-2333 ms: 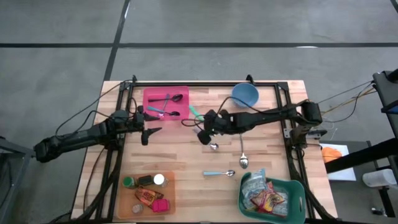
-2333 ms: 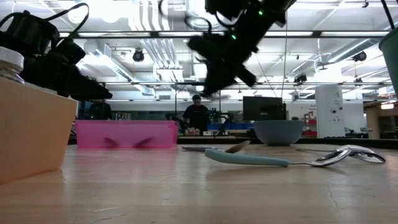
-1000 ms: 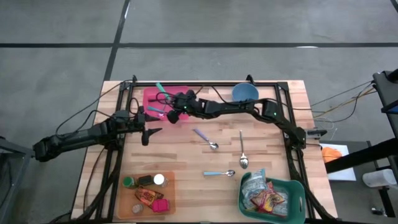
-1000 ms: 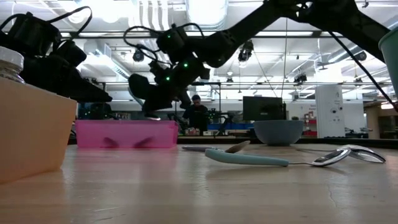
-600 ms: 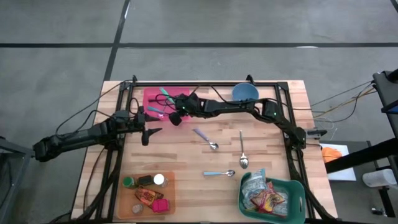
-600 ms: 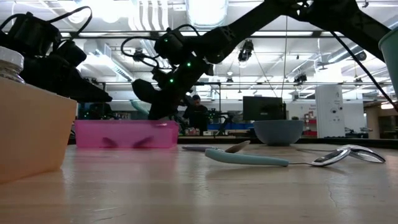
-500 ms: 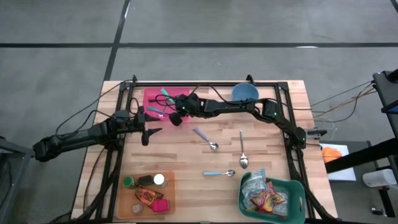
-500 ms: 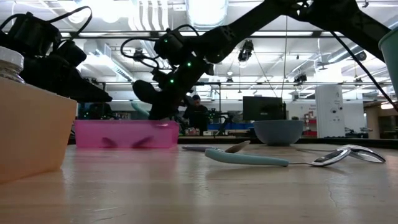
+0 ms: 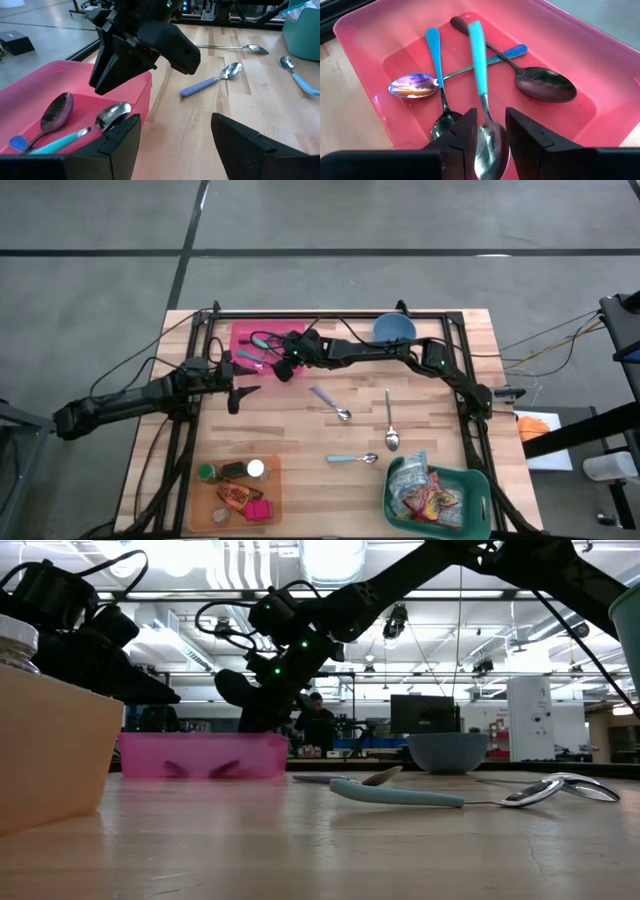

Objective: Pick & Place Food Item
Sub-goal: Put the purple spoon into the pink bin

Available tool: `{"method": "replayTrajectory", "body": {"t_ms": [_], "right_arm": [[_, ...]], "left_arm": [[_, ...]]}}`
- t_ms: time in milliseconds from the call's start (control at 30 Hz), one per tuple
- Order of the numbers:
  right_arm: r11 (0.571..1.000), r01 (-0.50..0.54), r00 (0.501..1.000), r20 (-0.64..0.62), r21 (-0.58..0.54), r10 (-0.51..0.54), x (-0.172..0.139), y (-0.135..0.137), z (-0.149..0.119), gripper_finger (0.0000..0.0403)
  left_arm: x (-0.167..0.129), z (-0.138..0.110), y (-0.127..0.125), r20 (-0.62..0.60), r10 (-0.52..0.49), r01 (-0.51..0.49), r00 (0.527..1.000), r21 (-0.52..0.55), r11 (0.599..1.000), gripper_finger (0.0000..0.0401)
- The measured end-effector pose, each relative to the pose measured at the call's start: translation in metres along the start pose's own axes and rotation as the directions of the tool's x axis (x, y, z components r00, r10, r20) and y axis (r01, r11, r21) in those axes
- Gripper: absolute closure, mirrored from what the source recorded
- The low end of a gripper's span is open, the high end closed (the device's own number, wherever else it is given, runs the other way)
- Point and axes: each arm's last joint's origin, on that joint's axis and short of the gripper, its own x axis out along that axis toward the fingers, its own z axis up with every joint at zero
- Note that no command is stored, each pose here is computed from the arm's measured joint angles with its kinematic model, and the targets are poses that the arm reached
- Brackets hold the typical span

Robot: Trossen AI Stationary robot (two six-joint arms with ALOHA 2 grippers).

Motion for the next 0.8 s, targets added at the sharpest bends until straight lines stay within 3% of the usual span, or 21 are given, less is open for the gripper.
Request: {"method": "replayTrajectory", "body": {"t_ms": [400, 700, 800], "right_arm": [[0.999, -0.018, 1.0, 0.02, -0.031, 0.019, -0.013, 0.009, 0.008, 0.0301], [0.985, -0.047, 0.999, -0.022, -0.167, 0.044, -0.091, 0.044, 0.023, 0.03], [0.987, -0.039, 0.996, -0.082, -0.158, 0.027, -0.12, 0.056, 0.015, 0.03]], "left_arm": [[0.0, 0.0, 0.0, 0.0, 0.0, 0.0, 1.0, 0.0, 1.0, 0.0158], [0.0, 0.0, 0.0, 0.0, 0.0, 0.0, 1.0, 0.0, 1.0, 0.0158], [0.0, 0.0, 0.0, 0.0, 0.0, 0.0, 1.0, 0.0, 1.0, 0.0158]]}}
